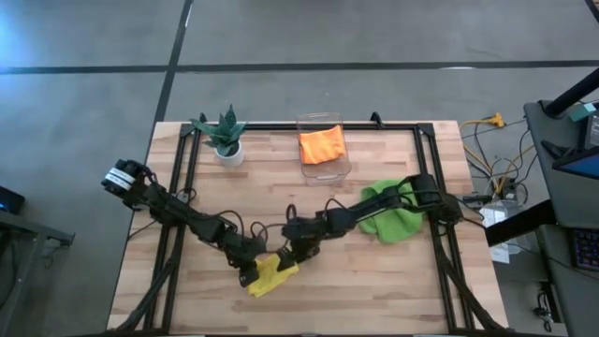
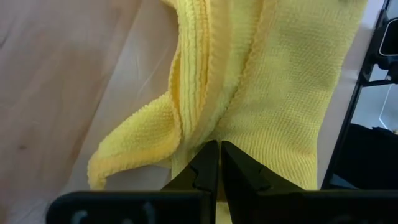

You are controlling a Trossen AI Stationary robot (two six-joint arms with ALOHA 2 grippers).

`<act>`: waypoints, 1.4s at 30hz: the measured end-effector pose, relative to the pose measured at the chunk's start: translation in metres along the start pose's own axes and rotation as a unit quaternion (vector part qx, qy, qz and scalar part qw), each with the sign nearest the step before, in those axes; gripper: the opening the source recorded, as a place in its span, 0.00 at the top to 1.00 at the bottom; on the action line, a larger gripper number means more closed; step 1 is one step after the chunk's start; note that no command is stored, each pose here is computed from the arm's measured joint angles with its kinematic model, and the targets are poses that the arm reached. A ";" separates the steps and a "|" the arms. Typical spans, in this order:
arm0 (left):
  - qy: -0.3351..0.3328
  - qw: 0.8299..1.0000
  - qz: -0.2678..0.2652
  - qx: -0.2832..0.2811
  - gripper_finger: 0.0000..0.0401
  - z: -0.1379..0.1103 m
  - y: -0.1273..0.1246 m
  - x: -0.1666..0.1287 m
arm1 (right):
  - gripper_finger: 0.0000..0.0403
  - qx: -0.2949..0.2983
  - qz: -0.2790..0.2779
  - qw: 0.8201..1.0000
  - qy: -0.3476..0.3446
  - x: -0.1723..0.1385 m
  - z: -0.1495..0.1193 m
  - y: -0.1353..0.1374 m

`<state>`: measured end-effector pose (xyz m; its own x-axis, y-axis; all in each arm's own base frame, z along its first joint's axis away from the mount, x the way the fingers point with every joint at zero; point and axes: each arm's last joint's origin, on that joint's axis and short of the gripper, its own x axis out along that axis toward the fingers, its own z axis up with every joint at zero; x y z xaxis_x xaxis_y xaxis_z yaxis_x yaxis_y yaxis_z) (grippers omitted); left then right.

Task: Fold microfiber towels
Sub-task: Put the folded yellow towel into the transparent bin

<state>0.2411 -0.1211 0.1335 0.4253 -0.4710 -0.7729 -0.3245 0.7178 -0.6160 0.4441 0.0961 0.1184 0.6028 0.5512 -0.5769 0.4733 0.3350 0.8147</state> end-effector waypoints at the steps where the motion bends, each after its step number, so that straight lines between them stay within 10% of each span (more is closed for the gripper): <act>1: 0.000 1.000 0.000 0.000 0.98 0.000 0.000 0.000 | 0.29 -0.001 0.000 1.000 0.001 0.000 0.000 0.000; 13: 0.003 1.000 -0.001 0.001 0.98 -0.001 0.000 0.000 | 0.35 -0.035 0.015 0.999 -0.008 -0.013 -0.005 0.013; 31: 0.003 1.000 -0.003 0.020 0.98 -0.001 0.000 -0.001 | 0.94 -0.051 0.007 0.998 -0.031 -0.020 -0.008 0.016; 42: -0.110 0.992 -0.014 0.066 0.98 -0.005 -0.017 -0.071 | 0.96 -0.099 -0.074 0.988 -0.090 -0.095 -0.019 0.049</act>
<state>0.2123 -0.1023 0.1982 0.6117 -0.3782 -0.6948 -0.2026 0.7742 -0.5997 0.3974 0.0742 0.2143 0.6484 0.3463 -0.6780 0.4412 0.5548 0.7054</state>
